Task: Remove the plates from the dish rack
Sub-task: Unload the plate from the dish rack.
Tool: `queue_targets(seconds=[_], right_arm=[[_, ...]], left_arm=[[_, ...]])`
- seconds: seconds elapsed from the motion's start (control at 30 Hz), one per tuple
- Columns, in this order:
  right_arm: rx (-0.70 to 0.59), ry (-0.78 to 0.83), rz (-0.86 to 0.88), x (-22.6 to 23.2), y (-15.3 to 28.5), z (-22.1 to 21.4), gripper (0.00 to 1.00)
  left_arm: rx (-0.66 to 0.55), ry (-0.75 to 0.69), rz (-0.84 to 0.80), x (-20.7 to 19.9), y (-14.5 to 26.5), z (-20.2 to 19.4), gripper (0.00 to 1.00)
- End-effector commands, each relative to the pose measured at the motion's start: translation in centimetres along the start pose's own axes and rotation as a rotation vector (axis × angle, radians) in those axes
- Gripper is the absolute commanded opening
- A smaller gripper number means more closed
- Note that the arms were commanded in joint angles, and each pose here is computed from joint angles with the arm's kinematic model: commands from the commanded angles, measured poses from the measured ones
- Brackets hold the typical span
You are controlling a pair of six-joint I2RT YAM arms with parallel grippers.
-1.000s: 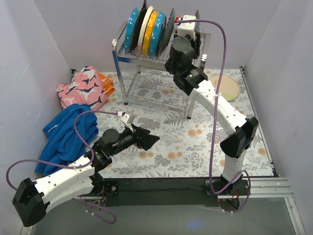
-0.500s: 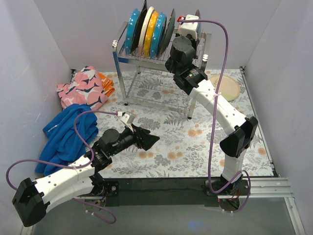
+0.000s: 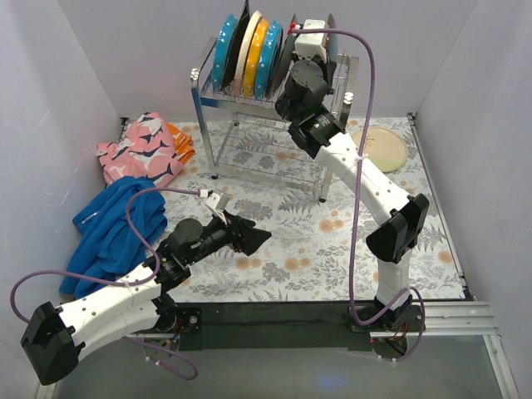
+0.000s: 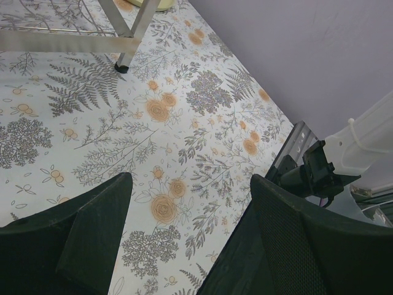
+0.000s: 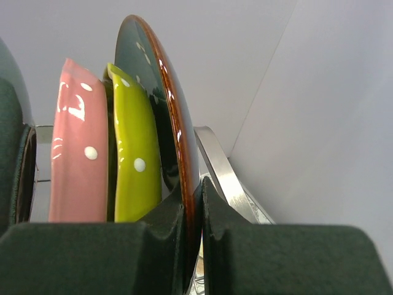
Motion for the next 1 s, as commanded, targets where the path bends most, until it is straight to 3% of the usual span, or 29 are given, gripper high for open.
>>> queue_targets(seconds=[0.0, 0.97], right_arm=[[-0.155, -0.263, 0.033, -1.6, 1.6, 8.2, 0.01], [-0.319, -0.334, 0.083, -6.0, 3.5, 14.1, 0.01]], left_arm=[[-0.011, -0.007, -0.004, -0.2, 0.1, 0.2, 0.76], [0.0, 0.003, -0.002, -0.1, -0.2, -0.2, 0.76]])
Point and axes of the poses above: each gripper's point midway between its finger pads, its own y axis back along the fingers, its own x axis along the line the jaws close on, z = x × y, the point moved 5 cm from there along y, back along the fingers, and after that the axes turned 14 degrees about -y, right-handed, at the moved point
